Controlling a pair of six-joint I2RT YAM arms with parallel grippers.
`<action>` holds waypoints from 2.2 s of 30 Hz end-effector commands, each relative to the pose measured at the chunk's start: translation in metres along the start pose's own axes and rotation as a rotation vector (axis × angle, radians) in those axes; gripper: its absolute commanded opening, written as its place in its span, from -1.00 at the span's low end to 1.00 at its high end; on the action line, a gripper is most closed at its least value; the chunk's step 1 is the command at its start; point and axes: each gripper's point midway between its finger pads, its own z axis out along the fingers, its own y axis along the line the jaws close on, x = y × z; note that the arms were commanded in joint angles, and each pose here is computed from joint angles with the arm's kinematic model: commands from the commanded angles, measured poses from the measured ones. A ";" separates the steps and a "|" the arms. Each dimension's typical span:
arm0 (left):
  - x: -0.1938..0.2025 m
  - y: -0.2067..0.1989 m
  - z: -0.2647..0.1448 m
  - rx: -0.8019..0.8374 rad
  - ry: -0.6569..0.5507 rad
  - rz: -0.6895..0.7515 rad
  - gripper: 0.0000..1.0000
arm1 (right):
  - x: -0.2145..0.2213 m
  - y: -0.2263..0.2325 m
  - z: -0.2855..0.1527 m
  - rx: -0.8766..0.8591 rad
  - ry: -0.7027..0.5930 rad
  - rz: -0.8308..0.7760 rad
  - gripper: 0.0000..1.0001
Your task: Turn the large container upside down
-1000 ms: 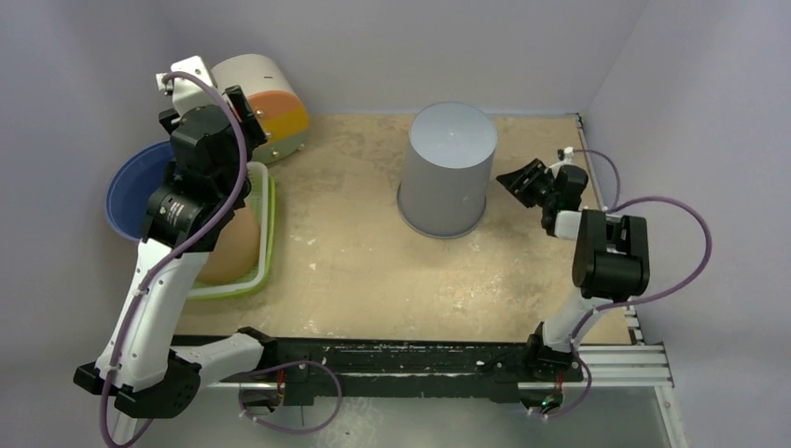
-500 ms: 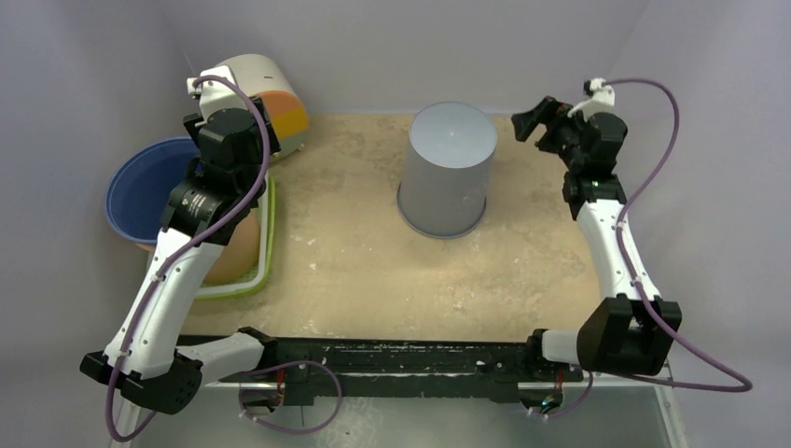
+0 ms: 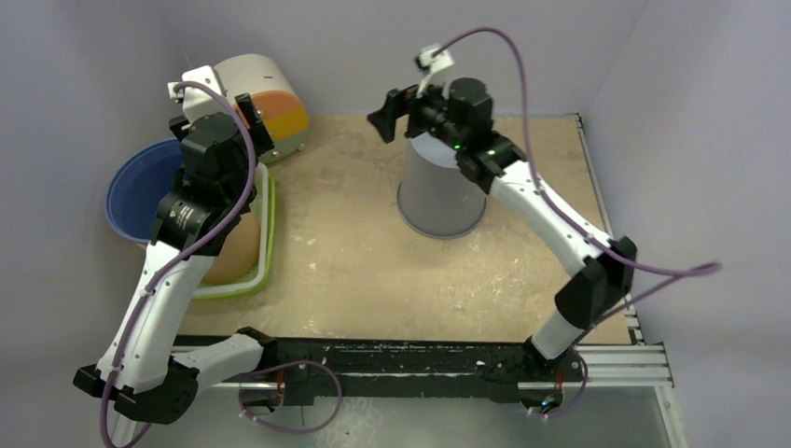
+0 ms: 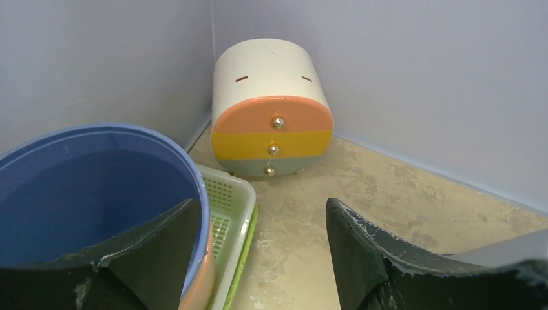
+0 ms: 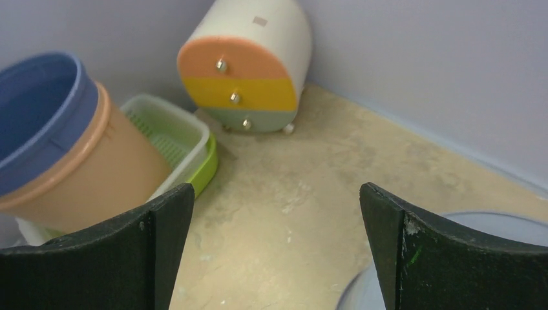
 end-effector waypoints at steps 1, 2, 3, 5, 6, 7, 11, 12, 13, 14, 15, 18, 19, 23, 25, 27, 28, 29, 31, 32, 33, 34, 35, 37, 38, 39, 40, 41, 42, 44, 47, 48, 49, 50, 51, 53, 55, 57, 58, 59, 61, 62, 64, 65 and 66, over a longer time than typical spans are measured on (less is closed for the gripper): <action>-0.023 0.005 -0.009 0.007 -0.070 -0.080 0.39 | 0.043 0.052 0.037 -0.082 0.083 -0.048 1.00; -0.023 0.005 -0.009 0.005 -0.072 -0.079 0.39 | 0.054 0.064 0.044 -0.107 0.098 -0.043 1.00; -0.022 0.006 -0.009 0.003 -0.070 -0.075 0.40 | 0.065 0.074 0.049 -0.129 0.113 -0.039 1.00; -0.020 0.007 -0.009 -0.002 -0.069 -0.072 0.40 | 0.087 0.087 0.059 -0.153 0.138 -0.034 1.00; -0.019 0.007 -0.009 -0.001 -0.068 -0.070 0.40 | 0.097 0.089 0.063 -0.154 0.148 -0.030 1.00; -0.019 0.008 -0.009 -0.002 -0.068 -0.069 0.40 | 0.106 0.088 0.066 -0.148 0.150 -0.023 1.00; -0.016 0.011 -0.010 -0.008 -0.073 -0.071 0.40 | 0.141 0.061 0.082 -0.023 0.168 -0.032 1.00; -0.016 0.012 -0.011 -0.008 -0.075 -0.071 0.40 | 0.151 0.054 0.085 0.009 0.180 -0.036 1.00; -0.016 0.013 -0.011 -0.009 -0.078 -0.072 0.40 | 0.160 0.045 0.088 0.050 0.190 -0.049 1.00; -0.015 0.014 -0.011 -0.012 -0.080 -0.072 0.40 | 0.170 0.038 0.091 0.080 0.206 -0.065 1.00; -0.014 0.015 -0.011 -0.016 -0.079 -0.069 0.40 | 0.178 0.026 0.092 0.130 0.220 -0.075 1.00; -0.010 0.018 -0.011 -0.031 -0.072 -0.051 0.41 | 0.201 -0.004 0.093 0.238 0.270 -0.102 1.00; -0.008 0.019 -0.010 -0.038 -0.070 -0.046 0.41 | 0.207 -0.014 0.091 0.257 0.285 -0.097 1.00; -0.006 0.020 -0.010 -0.043 -0.069 -0.041 0.41 | 0.220 -0.065 0.077 0.330 0.314 -0.035 1.00; -0.005 0.020 -0.010 -0.040 -0.069 -0.044 0.41 | 0.223 -0.095 0.066 0.381 0.317 -0.016 1.00; -0.003 0.019 -0.010 -0.037 -0.066 -0.043 0.41 | 0.227 -0.125 0.051 0.441 0.327 -0.008 1.00; -0.003 0.020 -0.010 -0.037 -0.066 -0.045 0.41 | 0.227 -0.138 0.044 0.467 0.327 -0.005 1.00; -0.002 0.020 -0.010 -0.038 -0.064 -0.044 0.41 | 0.228 -0.151 0.037 0.493 0.330 -0.001 1.00; -0.001 0.019 -0.009 -0.035 -0.062 -0.044 0.41 | 0.228 -0.176 0.022 0.550 0.331 -0.002 1.00; 0.000 0.018 -0.009 -0.035 -0.060 -0.044 0.41 | 0.227 -0.189 0.013 0.583 0.331 -0.001 1.00; 0.001 0.018 -0.008 -0.035 -0.057 -0.042 0.41 | 0.228 -0.202 0.004 0.615 0.334 0.003 1.00; 0.001 0.018 -0.008 -0.035 -0.057 -0.042 0.41 | 0.227 -0.213 -0.005 0.643 0.332 0.011 1.00; 0.002 0.018 -0.008 -0.036 -0.054 -0.038 0.41 | 0.227 -0.223 -0.013 0.663 0.329 0.021 1.00; 0.003 0.018 -0.008 -0.036 -0.053 -0.039 0.41 | 0.225 -0.244 -0.030 0.702 0.321 0.038 1.00; 0.004 0.018 -0.008 -0.036 -0.052 -0.038 0.41 | 0.222 -0.249 -0.035 0.713 0.314 0.039 1.00; 0.004 0.017 -0.008 -0.035 -0.051 -0.036 0.41 | 0.221 -0.255 -0.041 0.727 0.311 0.038 1.00; 0.005 0.017 -0.007 -0.036 -0.051 -0.036 0.41 | 0.219 -0.259 -0.045 0.740 0.308 0.034 1.00; 0.005 0.017 -0.007 -0.037 -0.049 -0.035 0.41 | 0.218 -0.263 -0.049 0.754 0.309 0.031 1.00; 0.006 0.017 -0.006 -0.039 -0.047 -0.031 0.41 | 0.218 -0.267 -0.052 0.769 0.311 0.028 1.00; 0.009 0.017 -0.005 -0.040 -0.041 -0.024 0.41 | 0.217 -0.276 -0.060 0.806 0.315 0.024 1.00; 0.013 0.016 -0.004 -0.040 -0.029 -0.006 0.41 | 0.220 -0.291 -0.073 0.868 0.326 0.031 1.00; 0.014 0.016 -0.004 -0.039 -0.024 -0.001 0.41 | 0.222 -0.296 -0.077 0.882 0.332 0.040 1.00; 0.015 0.016 -0.003 -0.041 -0.019 0.006 0.41 | 0.224 -0.302 -0.082 0.897 0.335 0.051 1.00; 0.016 0.016 -0.003 -0.043 -0.017 0.010 0.41 | 0.226 -0.307 -0.087 0.912 0.340 0.061 1.00; 0.016 0.016 -0.003 -0.042 -0.016 0.011 0.41 | 0.228 -0.312 -0.092 0.928 0.345 0.070 1.00; 0.018 0.017 -0.003 -0.045 -0.012 0.017 0.42 | 0.231 -0.321 -0.103 0.959 0.347 0.088 1.00; 0.019 0.018 -0.003 -0.048 -0.013 0.018 0.42 | 0.233 -0.329 -0.112 0.977 0.347 0.106 1.00; 0.020 0.018 -0.003 -0.049 -0.012 0.021 0.42 | 0.233 -0.335 -0.118 0.995 0.345 0.115 1.00; 0.020 0.018 -0.002 -0.050 -0.011 0.021 0.42 | 0.234 -0.337 -0.121 1.001 0.348 0.117 1.00; 0.021 0.018 -0.002 -0.051 -0.010 0.021 0.42 | 0.234 -0.338 -0.123 1.004 0.351 0.117 1.00; 0.022 0.017 -0.002 -0.050 -0.007 0.025 0.42 | 0.233 -0.338 -0.124 1.004 0.356 0.110 1.00; 0.022 0.017 -0.001 -0.049 -0.005 0.028 0.42 | 0.233 -0.337 -0.124 0.997 0.359 0.109 1.00; 0.024 0.016 0.000 -0.051 0.007 0.047 0.42 | 0.227 -0.334 -0.123 0.979 0.352 0.095 1.00; 0.024 0.017 0.000 -0.059 0.011 0.056 0.42 | 0.219 -0.332 -0.121 0.961 0.341 0.070 1.00; 0.024 0.018 0.001 -0.067 0.015 0.066 0.42 | 0.212 -0.325 -0.118 0.940 0.330 0.063 1.00</action>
